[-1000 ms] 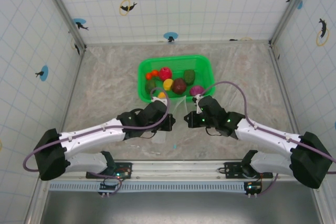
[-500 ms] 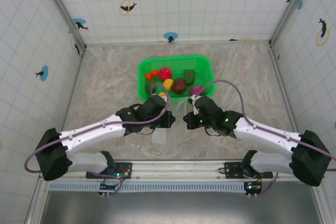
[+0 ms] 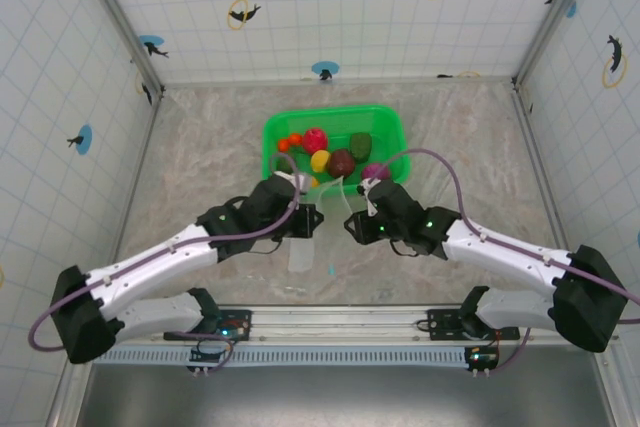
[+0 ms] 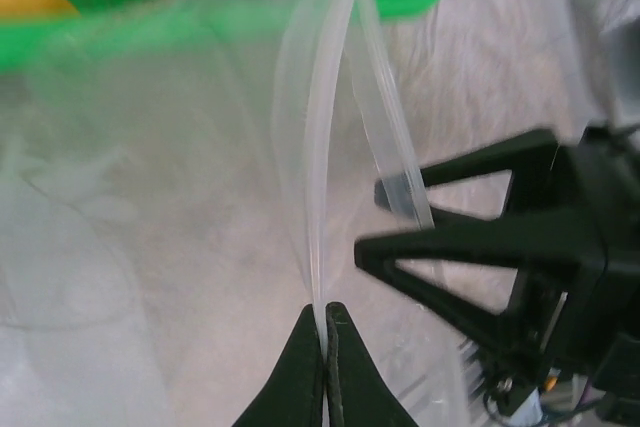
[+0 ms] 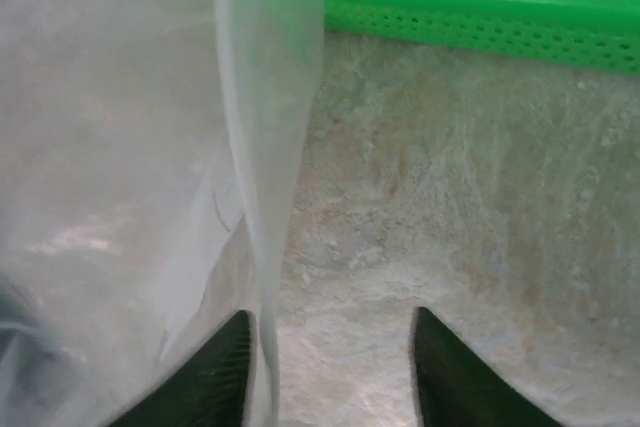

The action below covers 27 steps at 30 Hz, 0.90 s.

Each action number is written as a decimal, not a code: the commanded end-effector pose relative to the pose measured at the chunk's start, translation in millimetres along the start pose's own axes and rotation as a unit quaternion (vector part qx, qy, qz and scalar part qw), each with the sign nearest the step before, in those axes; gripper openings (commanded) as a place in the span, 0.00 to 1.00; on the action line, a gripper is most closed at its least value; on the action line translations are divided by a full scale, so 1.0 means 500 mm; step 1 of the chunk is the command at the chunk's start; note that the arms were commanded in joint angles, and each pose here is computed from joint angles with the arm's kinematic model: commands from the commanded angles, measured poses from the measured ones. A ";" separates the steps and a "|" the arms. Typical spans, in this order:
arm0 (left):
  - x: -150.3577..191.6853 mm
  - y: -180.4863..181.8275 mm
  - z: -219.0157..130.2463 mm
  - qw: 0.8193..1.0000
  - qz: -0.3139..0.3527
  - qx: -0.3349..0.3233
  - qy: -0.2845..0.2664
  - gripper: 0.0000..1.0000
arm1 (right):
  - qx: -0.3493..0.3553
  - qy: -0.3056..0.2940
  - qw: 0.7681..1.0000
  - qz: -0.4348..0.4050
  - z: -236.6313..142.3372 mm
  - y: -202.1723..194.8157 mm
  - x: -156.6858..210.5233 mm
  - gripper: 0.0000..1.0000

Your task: Place the food in the zip-top bag and seal the zipper

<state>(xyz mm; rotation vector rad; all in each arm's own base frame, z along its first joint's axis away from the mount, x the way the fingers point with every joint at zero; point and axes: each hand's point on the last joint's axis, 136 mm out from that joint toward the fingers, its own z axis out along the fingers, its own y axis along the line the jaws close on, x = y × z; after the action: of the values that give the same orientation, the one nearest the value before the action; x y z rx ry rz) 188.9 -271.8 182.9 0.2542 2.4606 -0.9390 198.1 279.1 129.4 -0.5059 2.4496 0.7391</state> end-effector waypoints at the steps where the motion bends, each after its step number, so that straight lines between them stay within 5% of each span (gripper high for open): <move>1: -0.018 0.058 -0.031 0.999 -0.008 -0.042 -0.021 0.00 | -0.020 -0.061 0.997 -0.034 -0.048 0.046 -0.091 0.64; 4: -0.025 0.099 -0.052 0.995 -0.013 -0.099 -0.023 0.00 | -0.035 -0.095 0.993 -0.051 -0.078 0.062 -0.143 0.72; 12: -0.030 0.120 -0.075 0.990 -0.007 -0.142 -0.021 0.00 | 0.049 -0.124 0.990 0.037 -0.056 -0.066 -0.257 0.65; 19: -0.038 0.160 -0.070 0.985 -0.006 -0.173 -0.020 0.00 | 0.093 0.022 0.995 0.028 0.097 -0.120 -0.269 0.77; 27: -0.037 0.208 -0.047 0.989 -0.024 -0.143 -0.007 0.00 | 0.136 0.085 0.986 0.043 0.229 -0.170 -0.277 0.88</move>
<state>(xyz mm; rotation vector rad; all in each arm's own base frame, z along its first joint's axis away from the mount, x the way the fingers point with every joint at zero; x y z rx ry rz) 232.8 -174.3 155.5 0.0125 2.5486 -0.5492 391.9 306.7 101.7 -0.3462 2.6397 0.4388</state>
